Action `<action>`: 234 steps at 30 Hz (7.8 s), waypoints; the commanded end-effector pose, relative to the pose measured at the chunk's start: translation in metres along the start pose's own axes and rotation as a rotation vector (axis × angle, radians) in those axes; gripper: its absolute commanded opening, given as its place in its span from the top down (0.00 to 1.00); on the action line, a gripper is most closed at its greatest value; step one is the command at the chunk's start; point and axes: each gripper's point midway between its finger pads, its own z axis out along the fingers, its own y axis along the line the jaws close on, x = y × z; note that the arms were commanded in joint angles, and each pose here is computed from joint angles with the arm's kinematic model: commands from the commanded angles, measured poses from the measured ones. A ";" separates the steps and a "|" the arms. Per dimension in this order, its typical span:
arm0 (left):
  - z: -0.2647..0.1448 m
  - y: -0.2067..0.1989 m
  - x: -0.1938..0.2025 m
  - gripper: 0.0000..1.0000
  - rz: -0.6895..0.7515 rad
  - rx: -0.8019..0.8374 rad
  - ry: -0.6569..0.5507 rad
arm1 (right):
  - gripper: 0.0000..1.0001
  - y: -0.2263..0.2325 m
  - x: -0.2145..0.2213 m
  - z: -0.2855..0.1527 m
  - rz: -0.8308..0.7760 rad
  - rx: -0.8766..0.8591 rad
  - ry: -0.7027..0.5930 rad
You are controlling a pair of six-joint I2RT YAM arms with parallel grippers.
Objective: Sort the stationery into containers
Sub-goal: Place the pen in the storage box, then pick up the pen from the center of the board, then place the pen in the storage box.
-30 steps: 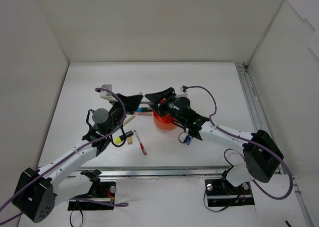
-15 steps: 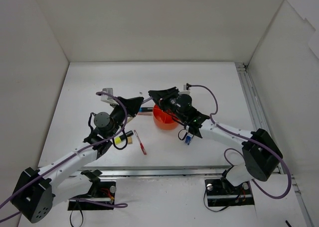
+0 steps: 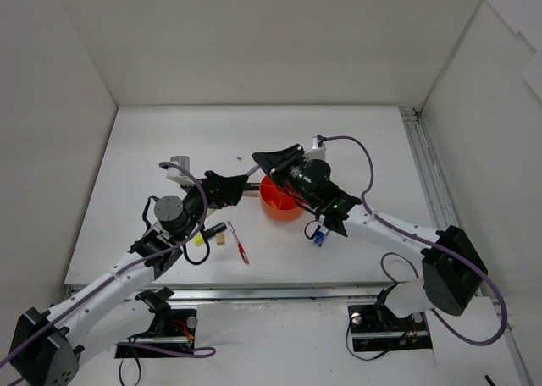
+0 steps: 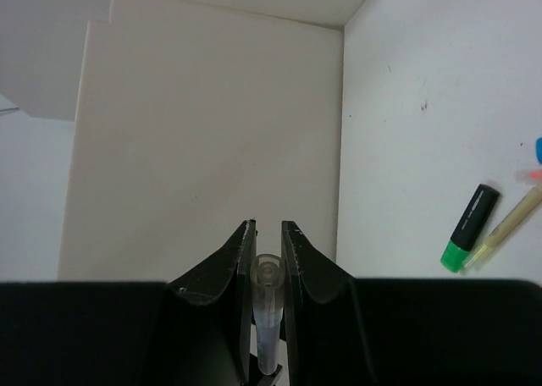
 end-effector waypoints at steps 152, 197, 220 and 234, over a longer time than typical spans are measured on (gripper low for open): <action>0.038 0.108 0.028 1.00 0.236 -0.606 0.737 | 0.02 -0.058 -0.024 -0.138 -1.591 -0.006 0.225; -0.014 -0.031 0.046 1.00 -0.105 -0.182 1.036 | 0.40 0.015 0.106 -0.066 -2.450 -0.634 -0.100; -0.018 -0.031 0.042 0.00 -0.084 -0.191 0.988 | 1.00 0.043 0.092 -0.084 -2.315 -0.580 -0.175; -0.026 0.063 -0.002 0.00 -0.073 -0.509 0.739 | 1.00 0.036 -0.003 -0.092 -1.614 -0.161 -0.281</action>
